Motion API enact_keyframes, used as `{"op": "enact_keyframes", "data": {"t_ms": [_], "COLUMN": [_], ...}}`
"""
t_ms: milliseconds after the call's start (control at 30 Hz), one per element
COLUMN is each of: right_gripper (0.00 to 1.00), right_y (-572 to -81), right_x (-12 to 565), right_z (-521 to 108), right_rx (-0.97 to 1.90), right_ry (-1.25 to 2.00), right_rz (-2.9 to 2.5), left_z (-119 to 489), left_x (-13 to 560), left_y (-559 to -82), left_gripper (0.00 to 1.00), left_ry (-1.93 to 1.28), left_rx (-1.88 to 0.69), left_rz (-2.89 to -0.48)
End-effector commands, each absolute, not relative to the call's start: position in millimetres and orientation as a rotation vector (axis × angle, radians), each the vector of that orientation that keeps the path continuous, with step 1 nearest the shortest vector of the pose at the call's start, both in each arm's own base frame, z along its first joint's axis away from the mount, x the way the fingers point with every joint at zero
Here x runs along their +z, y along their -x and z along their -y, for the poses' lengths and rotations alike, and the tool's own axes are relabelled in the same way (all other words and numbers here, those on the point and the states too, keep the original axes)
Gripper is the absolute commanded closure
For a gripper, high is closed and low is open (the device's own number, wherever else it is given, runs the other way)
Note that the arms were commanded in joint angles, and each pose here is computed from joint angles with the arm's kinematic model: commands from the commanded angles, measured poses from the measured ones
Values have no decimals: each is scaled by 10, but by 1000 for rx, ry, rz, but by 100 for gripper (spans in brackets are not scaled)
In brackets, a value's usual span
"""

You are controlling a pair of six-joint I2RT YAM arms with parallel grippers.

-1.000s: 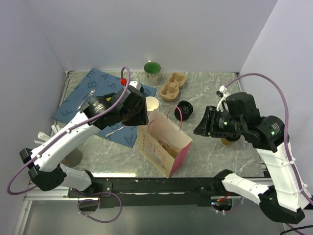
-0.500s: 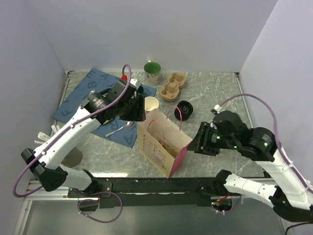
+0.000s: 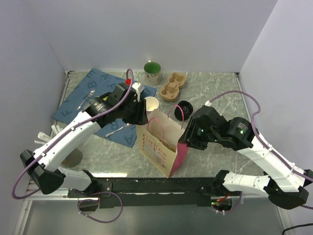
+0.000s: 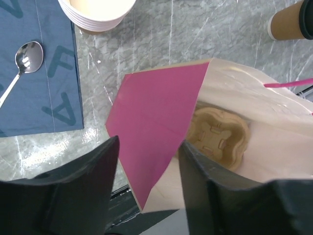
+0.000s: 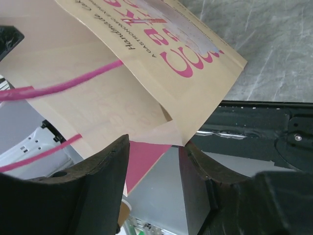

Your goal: Pack the takeout coffee

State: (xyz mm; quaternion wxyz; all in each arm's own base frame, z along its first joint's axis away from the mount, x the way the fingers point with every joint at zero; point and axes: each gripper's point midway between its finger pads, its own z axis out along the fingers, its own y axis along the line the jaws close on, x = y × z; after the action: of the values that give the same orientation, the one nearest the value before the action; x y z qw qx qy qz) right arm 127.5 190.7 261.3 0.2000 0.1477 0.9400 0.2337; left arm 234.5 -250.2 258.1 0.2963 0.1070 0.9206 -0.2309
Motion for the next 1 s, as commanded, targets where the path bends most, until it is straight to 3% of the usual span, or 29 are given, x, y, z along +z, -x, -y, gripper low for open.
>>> {"op": "enact_keyframes", "data": {"t_ms": [0, 333, 700, 733, 833, 867, 967], "right_gripper": [48, 43, 44, 46, 73, 90, 100], "right_y": [-1284, -1229, -1212, -1244, -1321, -1346, -1411], "right_x": [2639, 2883, 2551, 2541, 2549, 2638, 2879], "right_z": [-1772, -1671, -1735, -1736, -1679, -1651, -1479], "right_rx": [569, 605, 555, 538, 475, 470, 376], "right_ry": [-477, -491, -525, -522, -490, -465, -397], "right_rz": [-2613, -2576, -2624, -2616, -2590, -2569, -2523], "left_z": [2474, 2457, 2488, 2496, 2513, 2518, 2563], "left_x": [2777, 2754, 2742, 2753, 2704, 2683, 2644], "left_y": [-2320, -2235, -2221, -2209, -2221, -2223, -2212], "left_gripper": [47, 51, 51, 51, 60, 64, 85], "left_ry": [-301, -240, -252, -262, -286, -288, -301], "left_rx": [-651, -686, -707, -716, -716, -715, -726], "left_rz": [-2368, -2399, -2404, -2399, -2394, -2396, -2426]}}
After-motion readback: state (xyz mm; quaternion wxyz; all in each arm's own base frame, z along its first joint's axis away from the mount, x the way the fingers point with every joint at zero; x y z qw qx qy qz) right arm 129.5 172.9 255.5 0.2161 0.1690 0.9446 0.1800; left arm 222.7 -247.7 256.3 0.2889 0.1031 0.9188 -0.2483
